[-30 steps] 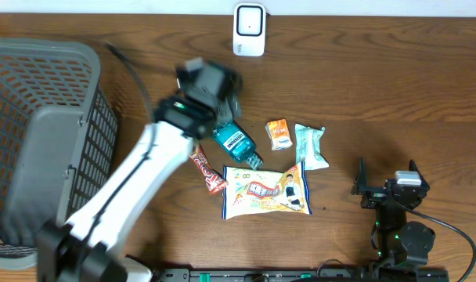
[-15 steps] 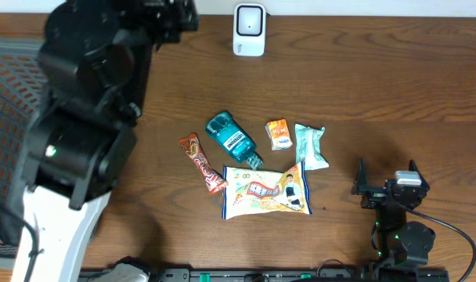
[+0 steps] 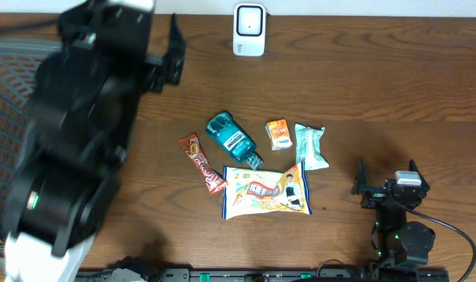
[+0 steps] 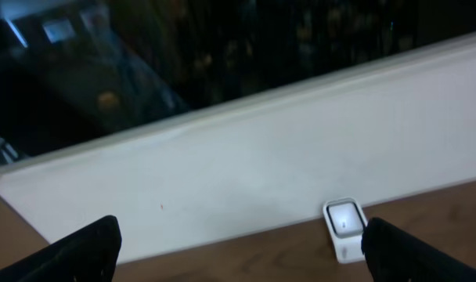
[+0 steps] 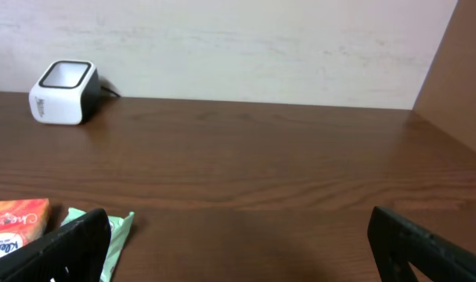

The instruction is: Scan the item barcode

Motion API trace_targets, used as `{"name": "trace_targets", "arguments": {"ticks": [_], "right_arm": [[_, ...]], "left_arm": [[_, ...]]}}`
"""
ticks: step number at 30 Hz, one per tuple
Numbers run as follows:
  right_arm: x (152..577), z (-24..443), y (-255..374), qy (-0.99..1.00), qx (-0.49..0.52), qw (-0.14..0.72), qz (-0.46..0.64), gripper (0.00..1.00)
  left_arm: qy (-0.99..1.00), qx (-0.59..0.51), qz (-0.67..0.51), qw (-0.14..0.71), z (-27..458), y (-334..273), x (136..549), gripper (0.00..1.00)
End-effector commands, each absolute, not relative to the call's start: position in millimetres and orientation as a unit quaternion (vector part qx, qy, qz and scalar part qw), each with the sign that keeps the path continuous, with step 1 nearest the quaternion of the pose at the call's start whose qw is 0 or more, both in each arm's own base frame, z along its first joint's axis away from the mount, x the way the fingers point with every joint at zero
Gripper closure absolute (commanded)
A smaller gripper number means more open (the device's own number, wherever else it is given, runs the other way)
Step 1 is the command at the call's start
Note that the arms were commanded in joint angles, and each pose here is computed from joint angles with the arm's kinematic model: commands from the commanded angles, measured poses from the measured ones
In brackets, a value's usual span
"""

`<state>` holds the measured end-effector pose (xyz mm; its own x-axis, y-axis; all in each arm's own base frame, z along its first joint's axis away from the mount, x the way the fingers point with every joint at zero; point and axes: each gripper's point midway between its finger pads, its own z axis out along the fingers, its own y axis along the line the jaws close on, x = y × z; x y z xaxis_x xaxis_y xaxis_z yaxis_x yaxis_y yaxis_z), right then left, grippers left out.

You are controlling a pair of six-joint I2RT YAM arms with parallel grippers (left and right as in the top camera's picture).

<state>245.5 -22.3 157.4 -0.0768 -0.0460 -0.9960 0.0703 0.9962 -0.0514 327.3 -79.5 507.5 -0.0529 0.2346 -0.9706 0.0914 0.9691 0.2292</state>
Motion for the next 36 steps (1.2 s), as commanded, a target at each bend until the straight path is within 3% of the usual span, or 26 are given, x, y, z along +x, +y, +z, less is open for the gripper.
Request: {"name": "trace_targets", "arguments": {"ticks": [1,9,18,25,36], "right_arm": [[246,156,-21,0.734,0.007,0.678,-0.04,0.01],[246,156,-21,0.734,0.007,0.678,-0.04,0.01],[246,156,-21,0.734,0.007,0.678,-0.04,0.01],[246,156,-21,0.734,0.007,0.678,-0.04,0.01],[246,156,-21,0.734,0.007,0.678,-0.04,0.01]], "left_arm": [[0.693,0.093,0.04,0.714,517,-60,282,0.02],[0.629,0.085,-0.022,0.772,510,-40,199,0.02],[0.559,-0.026,-0.053,0.827,520,4,121,0.02],[0.531,-0.093,-0.071,0.839,514,17,97,0.02],[0.484,-0.045,-0.084,0.87,524,2,70,0.02]]}}
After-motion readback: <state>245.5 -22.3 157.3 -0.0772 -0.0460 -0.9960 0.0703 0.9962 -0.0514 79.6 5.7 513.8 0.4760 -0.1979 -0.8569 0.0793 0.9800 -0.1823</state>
